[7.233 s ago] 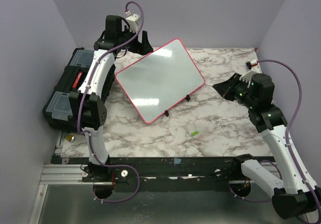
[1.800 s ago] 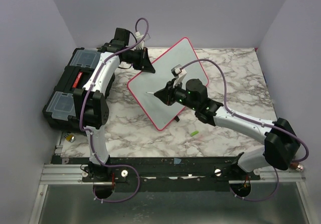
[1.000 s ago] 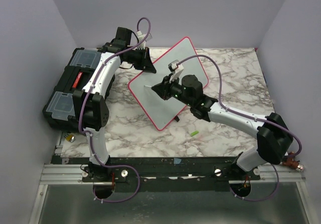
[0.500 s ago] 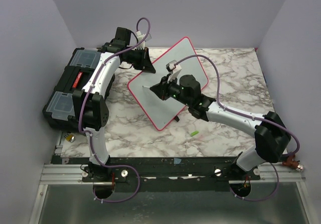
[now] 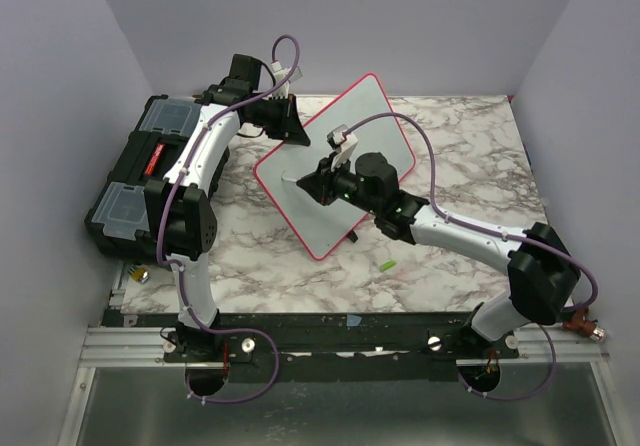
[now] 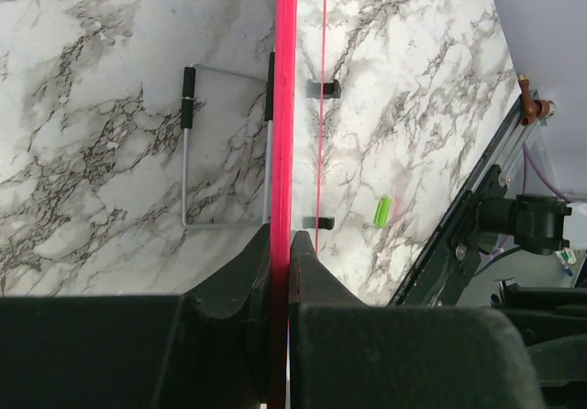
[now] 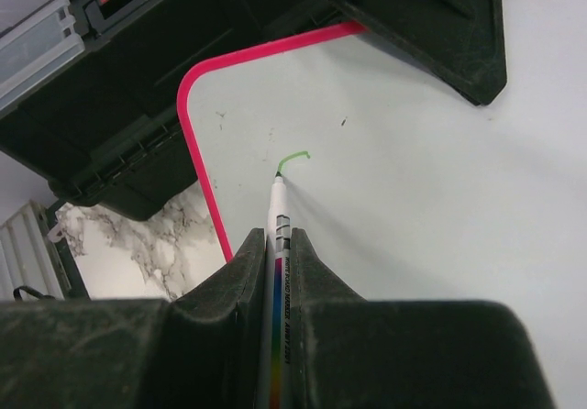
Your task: Write a sentence on the whiteboard
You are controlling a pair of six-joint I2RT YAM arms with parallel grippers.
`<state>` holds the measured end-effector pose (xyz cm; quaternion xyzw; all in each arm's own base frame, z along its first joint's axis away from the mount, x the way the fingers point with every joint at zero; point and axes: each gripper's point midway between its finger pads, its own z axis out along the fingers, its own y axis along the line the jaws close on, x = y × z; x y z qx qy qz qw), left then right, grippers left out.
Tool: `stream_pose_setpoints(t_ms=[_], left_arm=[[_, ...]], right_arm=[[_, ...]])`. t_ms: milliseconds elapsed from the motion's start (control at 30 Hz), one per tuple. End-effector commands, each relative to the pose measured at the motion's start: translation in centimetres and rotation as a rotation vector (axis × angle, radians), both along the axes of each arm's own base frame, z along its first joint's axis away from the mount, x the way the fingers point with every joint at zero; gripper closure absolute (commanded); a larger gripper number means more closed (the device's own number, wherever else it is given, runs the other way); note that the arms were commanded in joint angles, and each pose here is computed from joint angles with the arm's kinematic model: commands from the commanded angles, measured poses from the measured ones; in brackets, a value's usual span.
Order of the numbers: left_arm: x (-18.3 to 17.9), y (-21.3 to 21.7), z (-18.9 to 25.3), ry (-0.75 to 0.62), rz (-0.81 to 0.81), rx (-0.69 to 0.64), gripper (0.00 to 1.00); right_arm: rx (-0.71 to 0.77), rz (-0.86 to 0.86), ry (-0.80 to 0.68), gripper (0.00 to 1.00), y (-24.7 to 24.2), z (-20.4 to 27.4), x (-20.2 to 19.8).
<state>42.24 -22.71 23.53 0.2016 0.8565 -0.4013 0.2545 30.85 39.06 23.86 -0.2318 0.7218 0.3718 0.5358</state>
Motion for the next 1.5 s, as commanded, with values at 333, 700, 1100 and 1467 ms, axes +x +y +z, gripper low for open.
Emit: stream_pose_setpoints(t_ms=[333,700,1100,1467], left_arm=[[2.2,2.2,-0.5,-0.14,0.055,0.153,1.0],[2.2,2.1,-0.4,-0.141,0.054,0.152,1.0],[2.2,2.1,-0.5,-0.141,0.053,0.152,1.0],[2.3,2.2,-0.6,-0.137,0.057,0.158,1.0]], right_arm=[[-0.194,-0.088,0.085,0.99,-3.1,-5.8,-0.6],[-0.225,-0.184,0.046,0.99,-3.9,-4.9,1.3],[-0.195,-0.161,0.007,0.99,-3.4,-2.1,1.3],[-0.074,-0.147,-0.038,0.99,-2.7,2.6,1.2]])
